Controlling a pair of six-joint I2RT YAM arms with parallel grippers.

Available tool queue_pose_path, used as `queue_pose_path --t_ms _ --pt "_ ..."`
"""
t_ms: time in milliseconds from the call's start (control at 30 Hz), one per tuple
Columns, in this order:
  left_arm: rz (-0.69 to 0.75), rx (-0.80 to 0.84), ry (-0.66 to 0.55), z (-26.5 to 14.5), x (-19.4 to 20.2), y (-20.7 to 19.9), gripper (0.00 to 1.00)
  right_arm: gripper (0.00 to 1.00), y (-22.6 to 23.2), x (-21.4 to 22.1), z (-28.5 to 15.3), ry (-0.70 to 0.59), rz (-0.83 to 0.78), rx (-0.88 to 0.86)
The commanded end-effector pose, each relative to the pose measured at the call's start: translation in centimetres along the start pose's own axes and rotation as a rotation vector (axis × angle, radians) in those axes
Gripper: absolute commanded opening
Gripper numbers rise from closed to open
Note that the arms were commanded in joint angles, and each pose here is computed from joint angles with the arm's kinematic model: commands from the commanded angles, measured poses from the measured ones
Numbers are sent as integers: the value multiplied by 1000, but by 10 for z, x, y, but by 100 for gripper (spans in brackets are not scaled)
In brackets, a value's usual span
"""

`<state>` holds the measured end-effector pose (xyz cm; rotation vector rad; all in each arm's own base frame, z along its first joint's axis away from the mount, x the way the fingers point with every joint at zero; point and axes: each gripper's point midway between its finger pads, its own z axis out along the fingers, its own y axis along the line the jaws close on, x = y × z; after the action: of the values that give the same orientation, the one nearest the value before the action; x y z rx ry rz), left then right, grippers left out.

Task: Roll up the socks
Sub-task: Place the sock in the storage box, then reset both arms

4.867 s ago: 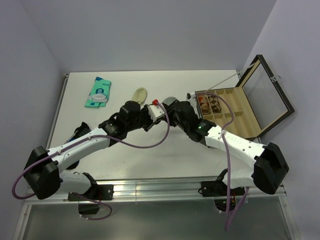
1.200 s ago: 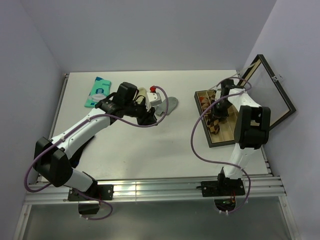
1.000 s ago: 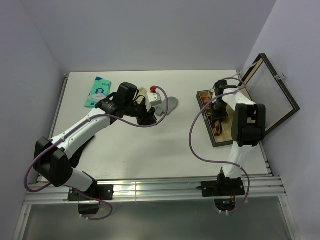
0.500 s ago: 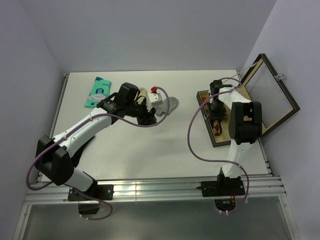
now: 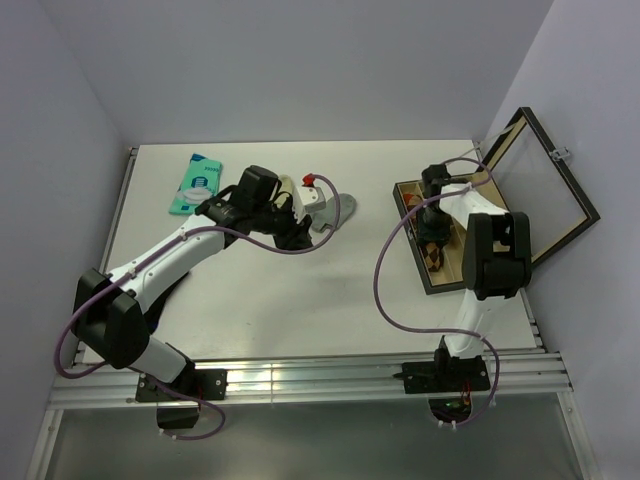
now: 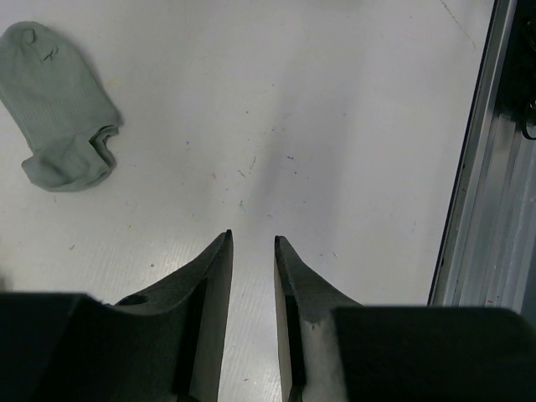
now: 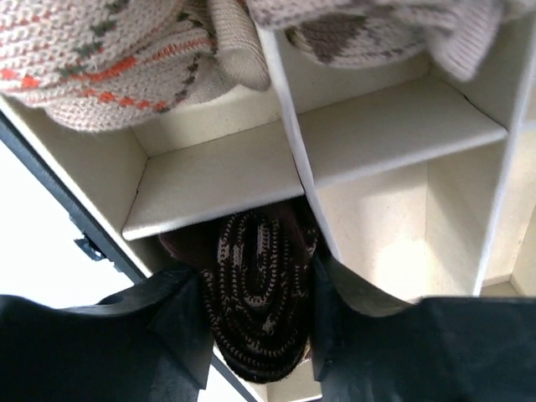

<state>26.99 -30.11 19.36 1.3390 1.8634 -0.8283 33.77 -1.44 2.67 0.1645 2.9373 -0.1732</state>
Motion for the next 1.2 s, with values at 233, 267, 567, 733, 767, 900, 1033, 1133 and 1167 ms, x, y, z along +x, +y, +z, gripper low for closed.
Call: queue_pose_path --t_ms 233,267,567,733,767,900,1033,1133,1167 --pt "28 -25 34 3 11 4 31 62 6 -18 -32 -121 123 -17" --pt "27 -24 36 4 12 4 31 69 6 -19 -34 -129 129 -13" --pt "35 -33 47 3 15 7 31 76 -4 -23 -44 -181 175 29" --pt "33 -35 52 3 16 7 31 76 -3 -26 -57 -219 187 18" --pt "32 -33 51 3 15 7 31 76 -6 -26 -59 -221 188 29" --pt "30 -42 49 1 13 7 31 76 -7 -32 -76 -280 207 19" --pt "33 -68 41 -5 7 9 31 77 -5 -40 -98 -343 224 -16" --pt "23 -107 51 -12 5 13 32 82 -2 -44 -120 -412 234 -53" --pt "23 -120 56 -14 4 14 32 87 -2 -48 -135 -469 243 -72"
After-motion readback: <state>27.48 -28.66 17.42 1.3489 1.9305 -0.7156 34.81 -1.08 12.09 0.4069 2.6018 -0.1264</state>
